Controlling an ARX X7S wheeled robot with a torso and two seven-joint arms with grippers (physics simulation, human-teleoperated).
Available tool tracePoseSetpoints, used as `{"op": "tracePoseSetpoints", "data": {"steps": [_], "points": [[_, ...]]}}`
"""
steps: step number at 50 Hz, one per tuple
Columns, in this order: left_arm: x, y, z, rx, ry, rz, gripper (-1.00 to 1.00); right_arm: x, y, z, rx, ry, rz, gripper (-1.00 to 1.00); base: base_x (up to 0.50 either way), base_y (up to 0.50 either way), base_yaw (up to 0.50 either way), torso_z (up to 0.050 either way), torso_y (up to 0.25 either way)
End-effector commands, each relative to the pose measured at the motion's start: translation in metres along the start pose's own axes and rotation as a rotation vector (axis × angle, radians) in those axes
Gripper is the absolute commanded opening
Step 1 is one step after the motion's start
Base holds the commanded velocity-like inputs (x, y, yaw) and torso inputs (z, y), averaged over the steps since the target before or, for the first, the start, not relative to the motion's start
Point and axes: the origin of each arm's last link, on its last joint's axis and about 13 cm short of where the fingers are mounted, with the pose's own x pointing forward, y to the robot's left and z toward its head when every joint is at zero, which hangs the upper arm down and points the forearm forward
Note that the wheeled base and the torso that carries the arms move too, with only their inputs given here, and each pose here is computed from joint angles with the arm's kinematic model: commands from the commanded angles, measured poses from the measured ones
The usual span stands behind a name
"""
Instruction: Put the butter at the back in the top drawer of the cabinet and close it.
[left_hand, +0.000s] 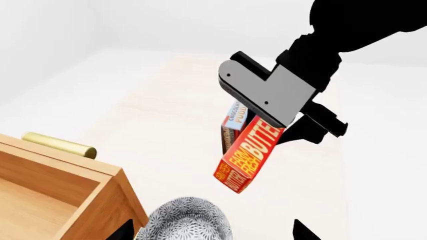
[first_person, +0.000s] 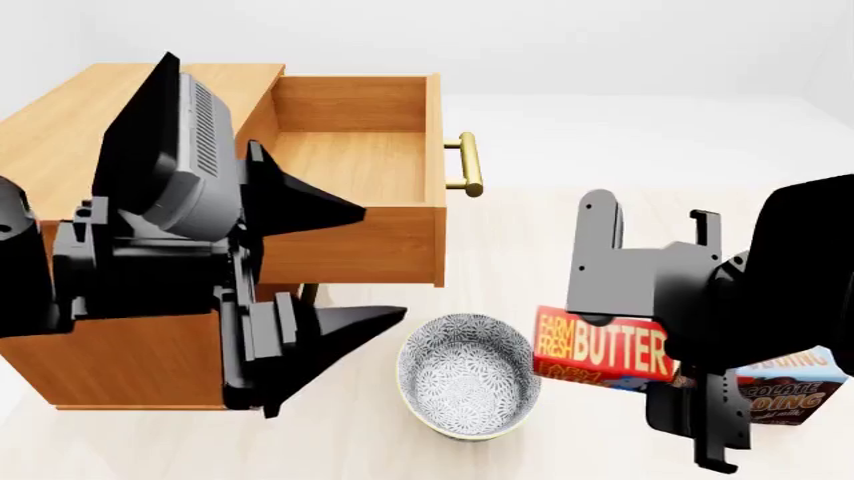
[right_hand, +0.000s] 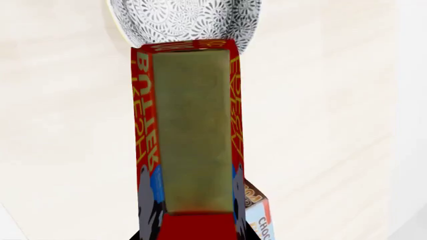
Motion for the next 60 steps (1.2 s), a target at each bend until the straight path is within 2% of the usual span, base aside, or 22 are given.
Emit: {"op": "tracePoseSetpoints", "data": {"steps": [1,22,34,60], "points": [[0.007,0.003,0.003,0.022,0.047,-0.012,1.00,-0.012,-0.003,0.011,-0.035,-0.017,-0.070,-1.00,0.00,0.00,0.00,0.000,0.000],[0.016,-0.001,0.000,0.068,0.117,-0.051,1.00,-0.018,0.000,0.034,-0.110,-0.017,-0.070,-1.00,0.00,0.00,0.00,0.000,0.001],[0.024,0.000,-0.007,0.069,0.144,-0.077,1.00,-0.025,0.003,0.045,-0.148,-0.031,-0.078,-1.00,0.00,0.00,0.00,0.001,0.001],[0.034,0.000,-0.014,0.077,0.155,-0.106,1.00,-0.036,0.007,0.061,-0.199,-0.065,-0.096,-1.00,0.00,0.00,0.00,0.000,0.000]]}}
